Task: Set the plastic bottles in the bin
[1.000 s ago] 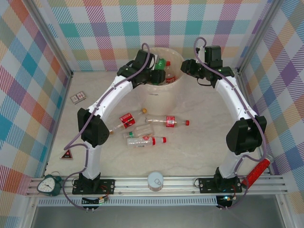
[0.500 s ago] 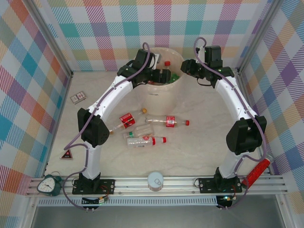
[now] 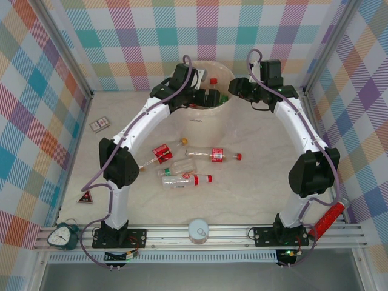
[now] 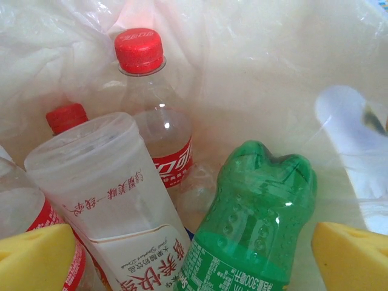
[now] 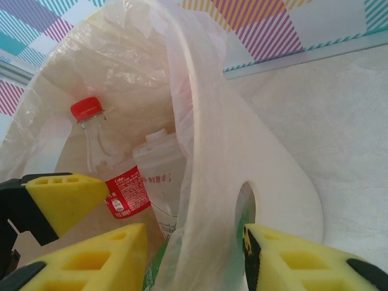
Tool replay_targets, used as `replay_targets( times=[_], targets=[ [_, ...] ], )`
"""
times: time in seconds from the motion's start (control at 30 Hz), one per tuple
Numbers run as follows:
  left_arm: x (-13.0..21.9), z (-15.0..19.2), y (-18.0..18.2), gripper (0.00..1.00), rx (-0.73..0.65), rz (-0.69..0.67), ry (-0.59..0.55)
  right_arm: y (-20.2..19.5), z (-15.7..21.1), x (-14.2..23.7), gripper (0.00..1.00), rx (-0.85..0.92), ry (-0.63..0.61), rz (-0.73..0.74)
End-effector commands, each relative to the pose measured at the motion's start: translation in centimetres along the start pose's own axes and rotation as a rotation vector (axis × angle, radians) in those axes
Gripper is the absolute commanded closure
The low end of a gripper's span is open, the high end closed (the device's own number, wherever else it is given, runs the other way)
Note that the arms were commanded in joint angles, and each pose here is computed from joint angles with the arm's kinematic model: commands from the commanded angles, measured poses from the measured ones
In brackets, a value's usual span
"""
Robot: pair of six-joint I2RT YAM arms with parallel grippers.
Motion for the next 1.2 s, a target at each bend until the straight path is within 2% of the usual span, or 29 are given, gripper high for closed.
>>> replay_targets(
  times=[0.0, 0.3, 0.4, 0.5, 0.63, 0.77, 0.9, 1.03, 1.17],
  targets=[
    [4.2, -2.5, -2.1, 0.0, -0.042, 0.056, -0.098, 0.5, 0.6, 0.9, 0.5, 0.007, 0.036, 0.003],
    [10.1, -5.1, -4.1, 0.0, -0.107, 0.116, -0.221, 2.6, -0.6, 4.0, 0.17, 0.071, -0.023, -0.021],
    [13.1, -5.6, -4.7, 0.0, -0.153, 0.129, -0.297, 2.9, -0.8, 4.7, 0.0, 0.085, -0.038, -0.019],
    [16.4, -5.6, -5.2, 0.0, -0.208, 0.13, -0.369, 3.0, -0.9, 5.2, 0.01, 0.089, -0.044, -0.01],
    [21.4, -5.0, -4.8, 0.0, -0.238, 0.049, -0.407, 3.3, -0.7, 5.6, 0.01, 0.09, -0.042, -0.03],
    [24.5, -2.6, -2.7, 0.0, -0.203, -0.094, -0.353, 3.8, -0.5, 6.3, 0.01, 0.084, -0.063, -0.07],
    [25.4, 1.5, 0.6, 0.0, -0.116, -0.189, -0.25, 4.2, 0.0, 7.2, 0.01, 0.082, -0.077, -0.098],
    [24.7, 6.1, 4.5, 0.01, 0.01, -0.273, -0.126, 4.5, 0.8, 8.6, 0.01, 0.093, -0.089, -0.104],
    [22.8, 10.3, 8.2, 0.1, 0.115, -0.33, 0.028, 4.5, 1.8, 9.6, 0.01, 0.101, -0.097, -0.1]
  ],
)
Point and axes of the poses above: each hand's point on the last joint's axis, 136 mm out from that joint toward the fingers, its own x axis back along the fingers, its own y axis along the line the jaws close on, z = x × y, the point moved 6 cm from there along x, back along the fingers
